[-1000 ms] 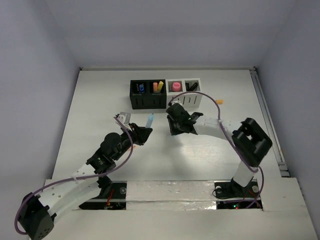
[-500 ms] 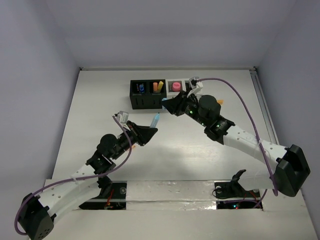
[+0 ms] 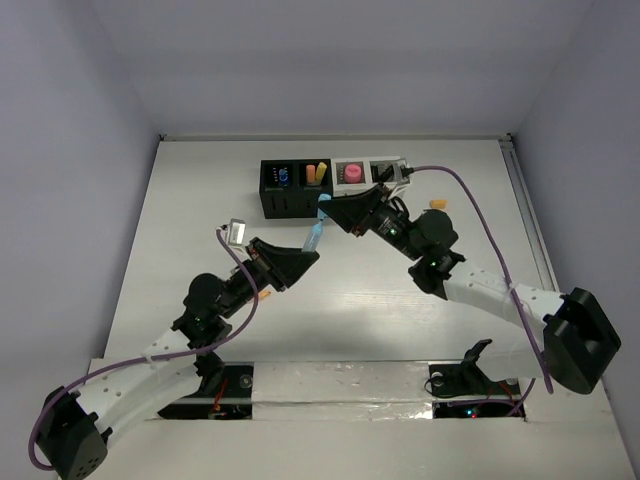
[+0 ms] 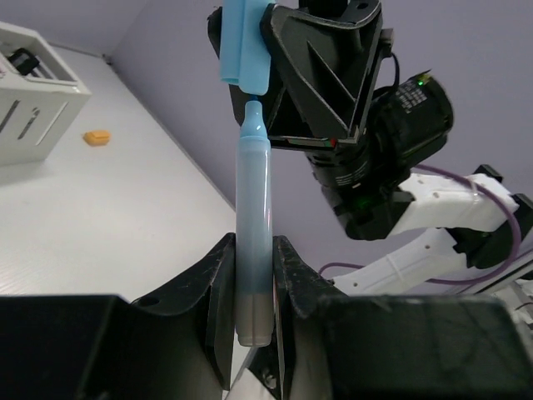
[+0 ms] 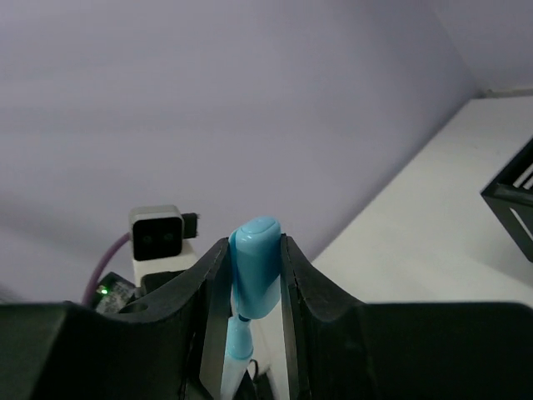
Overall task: Sort the stationery into containers
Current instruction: Close the pen cap on the pen.
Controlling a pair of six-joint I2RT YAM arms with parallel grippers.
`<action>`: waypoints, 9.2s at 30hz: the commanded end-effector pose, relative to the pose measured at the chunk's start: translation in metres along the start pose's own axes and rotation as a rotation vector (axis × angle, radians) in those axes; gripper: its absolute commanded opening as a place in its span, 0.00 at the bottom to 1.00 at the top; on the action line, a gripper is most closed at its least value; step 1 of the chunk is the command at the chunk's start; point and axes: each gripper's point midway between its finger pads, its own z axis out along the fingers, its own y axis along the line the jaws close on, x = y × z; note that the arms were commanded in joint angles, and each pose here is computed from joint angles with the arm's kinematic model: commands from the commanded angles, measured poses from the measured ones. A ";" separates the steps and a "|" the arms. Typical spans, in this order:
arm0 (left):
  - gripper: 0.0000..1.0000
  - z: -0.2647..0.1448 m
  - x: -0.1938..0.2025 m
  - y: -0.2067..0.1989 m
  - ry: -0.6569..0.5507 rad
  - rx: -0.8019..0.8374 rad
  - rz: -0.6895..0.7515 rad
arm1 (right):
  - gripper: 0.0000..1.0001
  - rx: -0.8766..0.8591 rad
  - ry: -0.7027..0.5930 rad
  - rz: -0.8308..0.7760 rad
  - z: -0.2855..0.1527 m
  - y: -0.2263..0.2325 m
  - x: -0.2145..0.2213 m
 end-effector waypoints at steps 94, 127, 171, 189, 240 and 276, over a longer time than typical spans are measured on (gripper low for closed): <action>0.00 -0.005 -0.042 -0.060 -0.124 0.220 0.033 | 0.02 -0.521 -0.171 0.155 -0.024 0.096 -0.037; 0.00 -0.050 -0.108 -0.168 -0.364 0.672 0.046 | 0.09 -0.843 -0.064 0.146 -0.033 0.165 -0.029; 0.00 -0.058 -0.129 -0.230 -0.324 0.897 0.107 | 0.15 -0.905 0.132 -0.038 -0.016 0.176 0.009; 0.00 -0.016 -0.111 -0.207 -0.195 0.756 0.195 | 0.08 -0.791 0.220 0.029 0.006 0.138 0.041; 0.00 -0.009 -0.116 -0.142 -0.252 0.357 0.334 | 0.00 0.168 0.918 0.088 -0.137 -0.038 0.186; 0.00 0.000 -0.157 -0.141 -0.321 0.386 0.339 | 0.00 0.153 1.068 0.221 -0.198 -0.025 0.260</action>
